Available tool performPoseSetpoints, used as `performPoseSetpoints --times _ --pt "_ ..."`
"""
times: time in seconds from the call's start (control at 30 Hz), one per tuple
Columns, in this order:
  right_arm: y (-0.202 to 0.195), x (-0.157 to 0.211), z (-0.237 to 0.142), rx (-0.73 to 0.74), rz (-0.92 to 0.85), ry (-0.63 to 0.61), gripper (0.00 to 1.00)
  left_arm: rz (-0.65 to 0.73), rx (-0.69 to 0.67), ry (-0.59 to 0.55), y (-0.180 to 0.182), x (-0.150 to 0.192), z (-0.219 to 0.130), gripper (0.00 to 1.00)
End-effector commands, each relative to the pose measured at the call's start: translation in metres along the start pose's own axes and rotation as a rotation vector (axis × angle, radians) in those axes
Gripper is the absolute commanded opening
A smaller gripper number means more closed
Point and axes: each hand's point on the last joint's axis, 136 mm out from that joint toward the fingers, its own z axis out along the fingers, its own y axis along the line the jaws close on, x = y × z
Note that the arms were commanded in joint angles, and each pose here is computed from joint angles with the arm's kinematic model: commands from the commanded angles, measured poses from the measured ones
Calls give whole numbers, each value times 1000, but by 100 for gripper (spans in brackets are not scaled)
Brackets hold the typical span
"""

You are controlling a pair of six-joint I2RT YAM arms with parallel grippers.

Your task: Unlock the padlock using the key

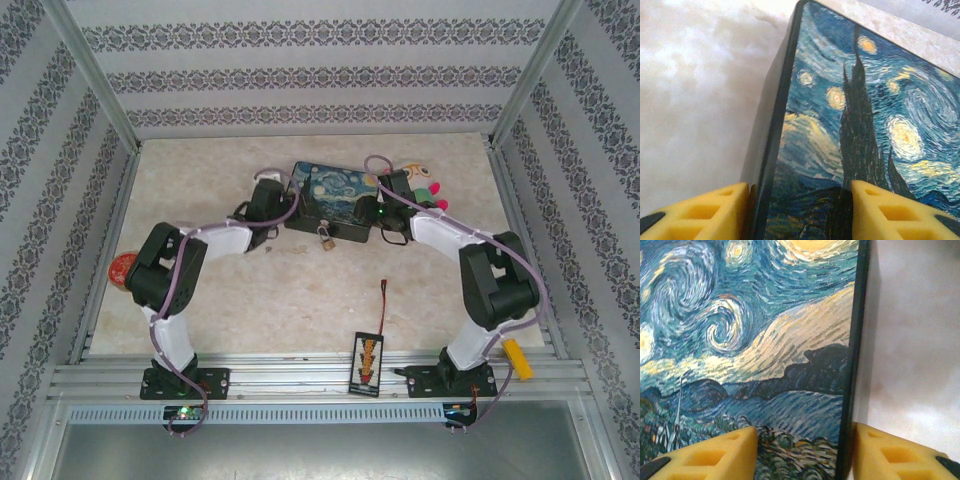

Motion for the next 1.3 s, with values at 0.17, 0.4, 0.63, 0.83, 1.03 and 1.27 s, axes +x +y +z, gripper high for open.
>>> performPoseSetpoints --times 0.17,0.4,0.63,0.83,1.03,1.27 --pt "21 35 -1 -65 -100 108 50 1 63 16 -51 46 -43 46" --pt "27 30 5 -68 -116 124 55 -15 53 -25 -48 36 -55 58" --pt "16 6 -16 54 -183 56 76 35 33 -61 -48 17 -71 74" --pt "2 -22 -48 204 -238 -29 82 78 -54 -128 -30 -12 -102 85" --pt "-5 -32 -75 262 -258 -91 98 93 -194 18 16 -8 -116 77" --pt "-8 -41 -111 290 -272 -168 98 158 -358 315 71 35 -107 62"
